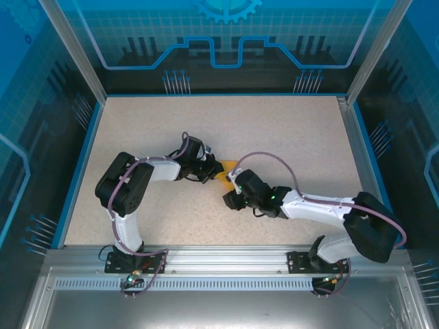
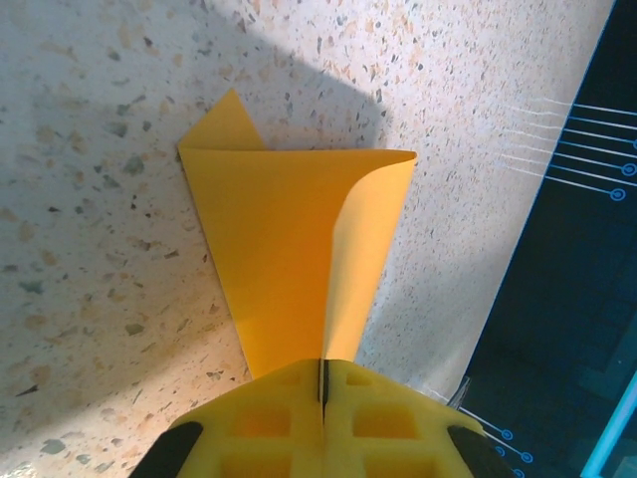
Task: Fold a paper plane with a square sheet of paper (pick it up from the middle)
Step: Fold the wing for the fifth time at the center of the table.
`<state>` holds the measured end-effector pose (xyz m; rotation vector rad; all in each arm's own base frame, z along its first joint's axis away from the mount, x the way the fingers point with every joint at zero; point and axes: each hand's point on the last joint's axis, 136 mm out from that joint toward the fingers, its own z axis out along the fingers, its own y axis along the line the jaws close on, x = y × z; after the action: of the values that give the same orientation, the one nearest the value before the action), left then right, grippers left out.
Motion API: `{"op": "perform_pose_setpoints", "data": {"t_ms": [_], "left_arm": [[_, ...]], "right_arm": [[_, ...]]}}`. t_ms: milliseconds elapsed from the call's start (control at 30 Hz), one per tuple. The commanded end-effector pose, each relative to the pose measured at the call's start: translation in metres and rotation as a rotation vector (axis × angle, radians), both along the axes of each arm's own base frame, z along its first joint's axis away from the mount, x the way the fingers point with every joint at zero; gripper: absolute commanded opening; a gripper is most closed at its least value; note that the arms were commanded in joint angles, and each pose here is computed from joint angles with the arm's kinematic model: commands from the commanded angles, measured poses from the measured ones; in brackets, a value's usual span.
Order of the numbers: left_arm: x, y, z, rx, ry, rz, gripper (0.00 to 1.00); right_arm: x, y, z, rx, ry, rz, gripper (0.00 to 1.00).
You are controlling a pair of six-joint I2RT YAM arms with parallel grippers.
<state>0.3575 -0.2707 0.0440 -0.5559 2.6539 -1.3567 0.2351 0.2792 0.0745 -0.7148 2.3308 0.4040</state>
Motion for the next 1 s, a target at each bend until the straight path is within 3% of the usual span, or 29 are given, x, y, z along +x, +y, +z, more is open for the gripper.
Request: {"op": "perform_pose_setpoints", "data": {"t_ms": [0,267,500,733,967], "left_arm": [[0.005,0.002,0.011,-0.010,-0.005,0.014,0.03],[0.003,0.002,0.011,-0.011,-0.001,0.009,0.03],[0.003,0.001,0.012,-0.011,-0.002,0.006,0.04],[0.004,0.001,0.013,-0.011,0.000,0.004,0.04],[0.004,0.001,0.012,-0.009,0.003,0.005,0.04]], "right_arm": [[0.020,-0.012,-0.005,-0.236,-0.192,-0.038,0.46],[0.026,-0.011,-0.017,-0.446,-0.308,-0.057,0.40],[0.024,-0.008,-0.024,-0.460,-0.292,-0.030,0.31],[0.022,-0.012,-0.033,-0.492,-0.276,-0.026,0.30],[0.023,-0.014,-0.035,-0.495,-0.269,-0.042,0.23]]}}
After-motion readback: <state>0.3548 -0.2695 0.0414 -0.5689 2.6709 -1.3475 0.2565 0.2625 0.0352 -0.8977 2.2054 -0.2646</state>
